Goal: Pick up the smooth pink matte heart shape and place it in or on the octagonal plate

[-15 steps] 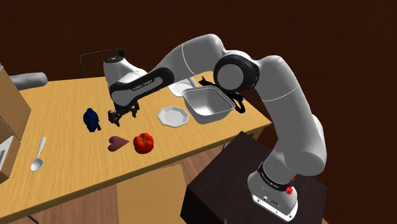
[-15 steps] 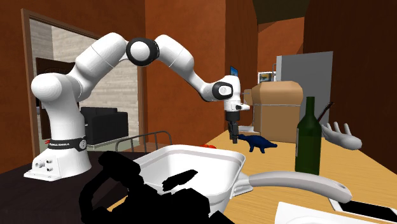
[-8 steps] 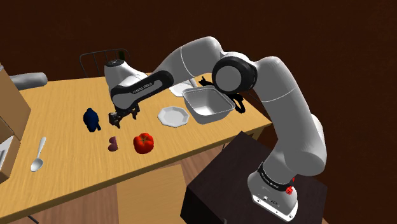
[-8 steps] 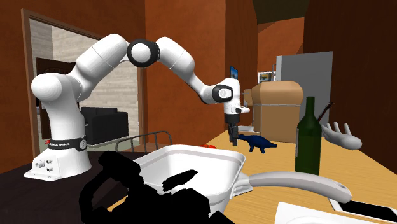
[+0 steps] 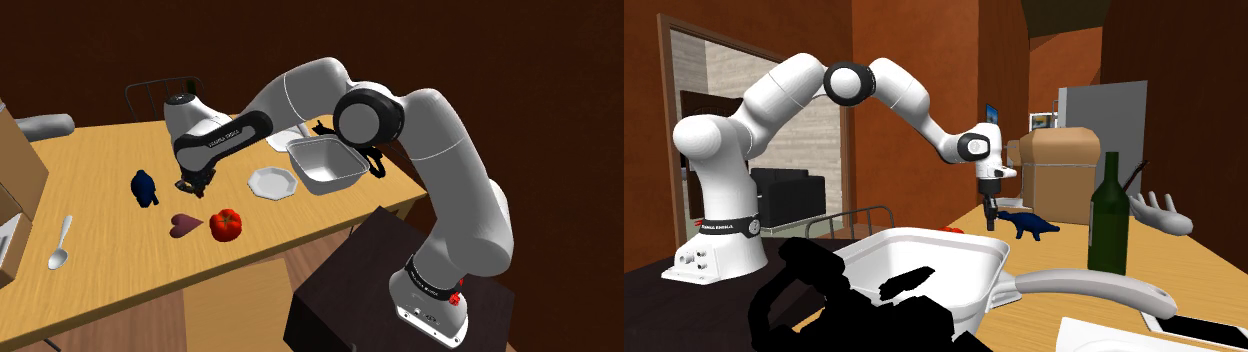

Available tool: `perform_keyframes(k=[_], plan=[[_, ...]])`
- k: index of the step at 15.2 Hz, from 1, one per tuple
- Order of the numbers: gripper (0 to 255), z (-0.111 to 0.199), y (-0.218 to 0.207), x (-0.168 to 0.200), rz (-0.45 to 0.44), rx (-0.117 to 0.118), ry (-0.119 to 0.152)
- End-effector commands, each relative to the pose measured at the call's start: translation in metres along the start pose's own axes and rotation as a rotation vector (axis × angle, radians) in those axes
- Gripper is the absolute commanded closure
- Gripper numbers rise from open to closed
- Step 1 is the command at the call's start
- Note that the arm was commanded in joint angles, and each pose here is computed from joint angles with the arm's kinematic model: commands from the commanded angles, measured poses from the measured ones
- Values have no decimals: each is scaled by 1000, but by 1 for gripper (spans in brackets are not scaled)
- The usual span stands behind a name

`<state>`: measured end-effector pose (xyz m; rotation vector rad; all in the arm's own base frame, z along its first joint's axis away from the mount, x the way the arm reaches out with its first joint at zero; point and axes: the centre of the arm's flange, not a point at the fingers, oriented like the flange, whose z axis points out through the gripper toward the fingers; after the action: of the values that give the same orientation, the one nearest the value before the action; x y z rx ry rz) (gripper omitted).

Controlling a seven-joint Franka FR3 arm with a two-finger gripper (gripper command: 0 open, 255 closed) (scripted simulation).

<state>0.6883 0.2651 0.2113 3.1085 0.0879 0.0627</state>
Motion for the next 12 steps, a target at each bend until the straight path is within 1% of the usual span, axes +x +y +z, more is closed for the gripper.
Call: perform_keyframes(k=[1,4,5,11,12], plan=[[255,0,0,0,0,0,0],[255,0,0,0,0,0,0],[0,0,0,0,0,0,0],[0,23,-69,8,59,40,-32],[0,25,-75,9,64,43,-34]])
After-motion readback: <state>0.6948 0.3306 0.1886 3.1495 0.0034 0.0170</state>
